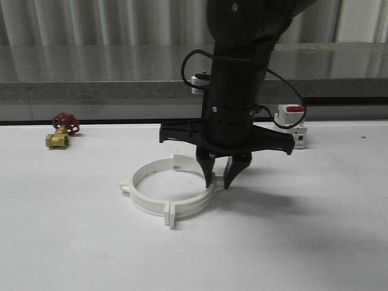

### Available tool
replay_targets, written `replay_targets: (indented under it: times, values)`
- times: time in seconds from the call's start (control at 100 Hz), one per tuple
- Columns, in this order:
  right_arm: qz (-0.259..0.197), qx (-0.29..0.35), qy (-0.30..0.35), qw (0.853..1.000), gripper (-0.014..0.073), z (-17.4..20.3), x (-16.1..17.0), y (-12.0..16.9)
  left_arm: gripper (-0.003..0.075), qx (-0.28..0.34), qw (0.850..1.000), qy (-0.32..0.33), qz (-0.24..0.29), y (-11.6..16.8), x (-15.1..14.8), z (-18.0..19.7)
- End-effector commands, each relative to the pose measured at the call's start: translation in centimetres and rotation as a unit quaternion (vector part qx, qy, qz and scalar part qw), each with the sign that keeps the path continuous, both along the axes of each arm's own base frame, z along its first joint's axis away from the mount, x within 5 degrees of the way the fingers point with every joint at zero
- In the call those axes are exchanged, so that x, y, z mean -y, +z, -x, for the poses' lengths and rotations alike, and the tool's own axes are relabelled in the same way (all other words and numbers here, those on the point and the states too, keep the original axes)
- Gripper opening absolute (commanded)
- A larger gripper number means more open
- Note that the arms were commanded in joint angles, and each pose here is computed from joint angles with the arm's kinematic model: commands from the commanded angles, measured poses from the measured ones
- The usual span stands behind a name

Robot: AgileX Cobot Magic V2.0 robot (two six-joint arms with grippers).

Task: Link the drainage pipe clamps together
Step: 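Open the right gripper and raise it off the joined ring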

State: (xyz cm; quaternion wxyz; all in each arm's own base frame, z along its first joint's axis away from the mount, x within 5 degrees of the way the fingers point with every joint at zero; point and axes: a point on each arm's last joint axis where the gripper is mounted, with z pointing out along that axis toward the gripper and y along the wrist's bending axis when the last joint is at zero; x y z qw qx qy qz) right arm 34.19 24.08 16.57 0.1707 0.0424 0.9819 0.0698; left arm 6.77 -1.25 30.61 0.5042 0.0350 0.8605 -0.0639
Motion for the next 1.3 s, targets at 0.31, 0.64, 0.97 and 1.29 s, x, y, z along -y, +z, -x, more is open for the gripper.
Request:
replay_targets:
  times: [0.31, 0.64, 0.97, 1.29]
  values:
    - [-0.038, 0.052, 0.002, 0.998, 0.0187, -0.5, -0.3, 3.4, -0.0021, 0.04, 0.999, 0.003, 0.013, 1.3, 0.1, -0.3]
    - [-0.045, 0.061, 0.003, 0.997, 0.0582, -0.6, -0.5, 3.5, -0.0021, 0.04, 0.999, 0.003, 0.013, 1.3, 0.1, -0.3]
    - [-0.067, 0.112, 0.038, 0.991, 0.0583, -0.8, -0.7, 5.4, -0.0021, 0.04, 0.999, 0.003, 0.013, 1.3, 0.1, -0.3]
    - [-0.03, 0.215, 0.047, 0.975, 0.0583, -0.9, 3.7, 11.6, -0.0021, 0.04, 0.999, 0.003, 0.013, 1.3, 0.1, -0.3]
